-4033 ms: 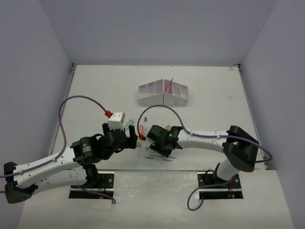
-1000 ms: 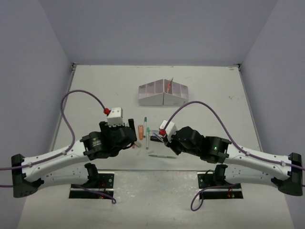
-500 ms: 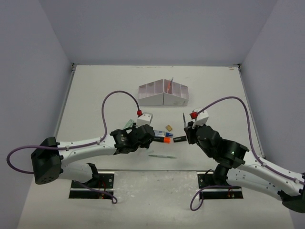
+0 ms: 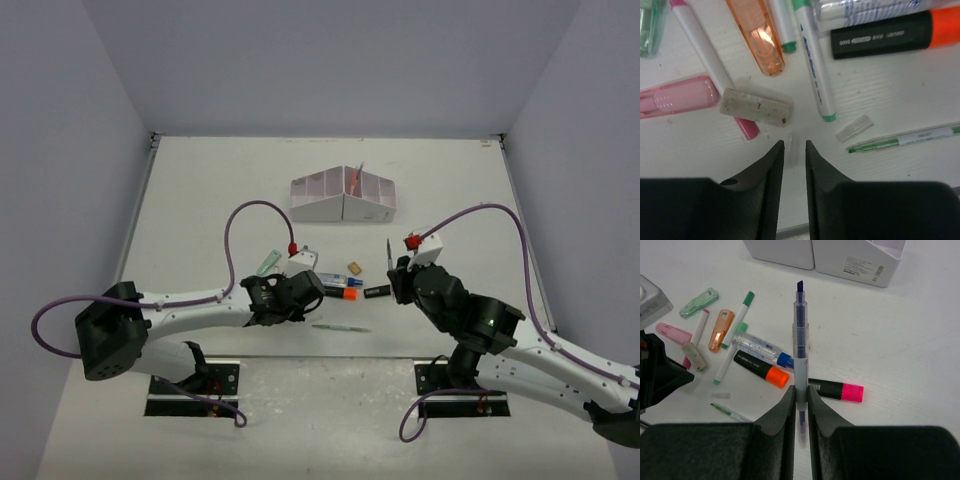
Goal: Sort the stationery into containers
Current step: Close the pen cap on the pen.
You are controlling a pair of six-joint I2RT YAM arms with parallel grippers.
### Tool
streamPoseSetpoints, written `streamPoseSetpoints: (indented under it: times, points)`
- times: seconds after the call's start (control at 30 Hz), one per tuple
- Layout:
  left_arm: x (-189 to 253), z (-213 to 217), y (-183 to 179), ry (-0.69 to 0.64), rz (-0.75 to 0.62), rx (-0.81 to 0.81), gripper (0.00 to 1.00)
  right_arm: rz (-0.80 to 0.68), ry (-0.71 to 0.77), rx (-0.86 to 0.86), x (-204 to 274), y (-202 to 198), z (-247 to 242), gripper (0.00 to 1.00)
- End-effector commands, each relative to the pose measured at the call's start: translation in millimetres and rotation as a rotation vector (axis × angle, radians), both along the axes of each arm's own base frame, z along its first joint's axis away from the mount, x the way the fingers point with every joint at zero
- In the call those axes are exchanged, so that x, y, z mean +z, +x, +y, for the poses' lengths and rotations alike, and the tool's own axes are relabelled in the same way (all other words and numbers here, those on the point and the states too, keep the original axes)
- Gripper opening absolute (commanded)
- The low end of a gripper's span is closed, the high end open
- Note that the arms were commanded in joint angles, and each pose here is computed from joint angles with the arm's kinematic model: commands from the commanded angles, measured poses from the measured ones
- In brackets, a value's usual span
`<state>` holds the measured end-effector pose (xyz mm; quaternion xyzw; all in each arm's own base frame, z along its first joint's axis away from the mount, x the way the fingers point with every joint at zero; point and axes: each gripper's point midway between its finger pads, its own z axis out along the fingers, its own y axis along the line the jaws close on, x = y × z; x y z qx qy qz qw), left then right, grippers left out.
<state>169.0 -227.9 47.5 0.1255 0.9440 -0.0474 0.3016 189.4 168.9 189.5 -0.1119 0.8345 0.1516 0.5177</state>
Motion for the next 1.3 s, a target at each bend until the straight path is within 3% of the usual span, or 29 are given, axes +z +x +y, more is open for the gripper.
streamPoseSetpoints:
  times: [0.0,0.5,0.6,0.67,0.77,0.87,1.0,1.17,1.27]
  points:
    - [-17.4,2.6,-8.2,0.000,0.047,0.002,0.25,0.004,0.034,-0.002,4.7,0.2,3.4,0.00]
    - [-46.6,10.0,-14.0,0.034,0.075,-0.009,0.23,0.012,0.040,0.049,8.2,-5.5,8.8,0.00]
    - [-52.3,12.2,-15.0,0.054,0.085,-0.007,0.13,0.013,0.047,0.072,9.4,-7.4,12.0,0.00]
    - [-52.1,10.8,-16.8,0.054,0.096,-0.013,0.01,0.016,0.061,0.098,8.8,-10.3,15.7,0.00]
    - [-40.5,4.7,-17.6,0.022,0.089,-0.026,0.00,0.014,0.085,0.120,9.8,-13.1,18.9,0.00]
    - [-16.5,-6.0,-17.6,-0.035,0.074,-0.054,0.00,0.015,0.101,0.130,10.7,-15.2,20.1,0.00]
    - [52.3,-26.0,-8.9,-0.181,-0.025,-0.084,0.00,0.018,0.168,0.211,19.6,-26.0,31.5,0.00]
    - [154.4,-30.4,22.9,-0.409,-0.300,-0.017,0.00,0.009,0.324,0.330,29.9,-41.1,55.4,0.00]
    - [227.3,-37.6,40.8,-0.720,-0.515,0.040,0.00,0.040,0.465,0.533,34.9,-65.2,93.8,0.00]
